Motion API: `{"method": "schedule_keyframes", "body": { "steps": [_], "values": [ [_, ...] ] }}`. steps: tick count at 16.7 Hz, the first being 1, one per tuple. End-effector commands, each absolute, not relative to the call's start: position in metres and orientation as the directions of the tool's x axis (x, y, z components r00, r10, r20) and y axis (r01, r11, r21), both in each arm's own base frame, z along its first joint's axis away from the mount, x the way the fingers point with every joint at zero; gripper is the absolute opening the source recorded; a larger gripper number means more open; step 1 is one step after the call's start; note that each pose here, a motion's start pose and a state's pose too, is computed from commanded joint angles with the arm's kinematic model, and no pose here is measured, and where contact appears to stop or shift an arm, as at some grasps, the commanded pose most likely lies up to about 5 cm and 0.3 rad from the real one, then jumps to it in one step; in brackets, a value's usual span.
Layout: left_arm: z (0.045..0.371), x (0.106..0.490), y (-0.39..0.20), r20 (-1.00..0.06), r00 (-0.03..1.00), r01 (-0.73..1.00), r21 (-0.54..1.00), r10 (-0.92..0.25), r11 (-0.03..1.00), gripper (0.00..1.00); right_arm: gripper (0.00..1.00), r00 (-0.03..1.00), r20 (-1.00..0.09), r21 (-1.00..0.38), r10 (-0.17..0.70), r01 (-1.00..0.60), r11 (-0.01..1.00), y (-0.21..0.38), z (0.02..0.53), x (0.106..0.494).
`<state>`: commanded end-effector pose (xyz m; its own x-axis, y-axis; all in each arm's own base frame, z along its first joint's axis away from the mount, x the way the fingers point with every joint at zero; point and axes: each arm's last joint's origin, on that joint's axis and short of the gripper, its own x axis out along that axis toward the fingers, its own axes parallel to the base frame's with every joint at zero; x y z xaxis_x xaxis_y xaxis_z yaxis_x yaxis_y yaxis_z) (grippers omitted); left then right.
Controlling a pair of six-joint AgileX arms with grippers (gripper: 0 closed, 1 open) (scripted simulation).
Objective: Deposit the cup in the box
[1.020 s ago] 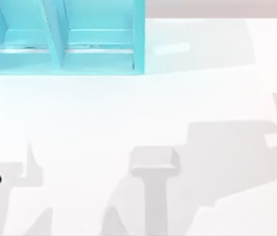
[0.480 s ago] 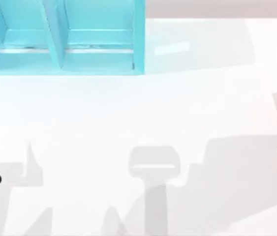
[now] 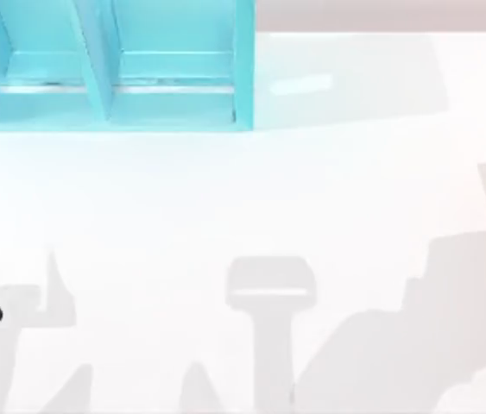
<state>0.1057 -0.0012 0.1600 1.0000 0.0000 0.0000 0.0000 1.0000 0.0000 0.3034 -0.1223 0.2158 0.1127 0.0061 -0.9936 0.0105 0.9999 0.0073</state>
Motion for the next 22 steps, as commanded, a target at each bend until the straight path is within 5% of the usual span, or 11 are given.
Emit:
{"method": "schedule_keyframes", "body": {
  "steps": [4, 17, 22],
  "values": [
    [0.16, 0.1057, -0.0012, 0.0, 1.0, 0.0, 0.0, 0.0, 1.0, 1.0, 0.0, 0.109, -0.994, 0.009, 0.008, 0.011, 1.0, -0.1232, 0.2128, 0.3034],
    [0.16, 0.1057, -0.0012, 0.0, 1.0, 0.0, 0.0, 0.0, 1.0, 1.0, 0.98, 0.109, -0.994, 0.009, 0.008, 0.011, 1.0, -0.1232, 0.2128, 0.3034],
    [0.16, 0.1057, -0.0012, 0.0, 1.0, 0.0, 0.0, 0.0, 1.0, 1.0, 1.0, 0.109, -0.994, 0.009, 0.008, 0.011, 1.0, -0.1232, 0.2128, 0.3034]
  ]
}}
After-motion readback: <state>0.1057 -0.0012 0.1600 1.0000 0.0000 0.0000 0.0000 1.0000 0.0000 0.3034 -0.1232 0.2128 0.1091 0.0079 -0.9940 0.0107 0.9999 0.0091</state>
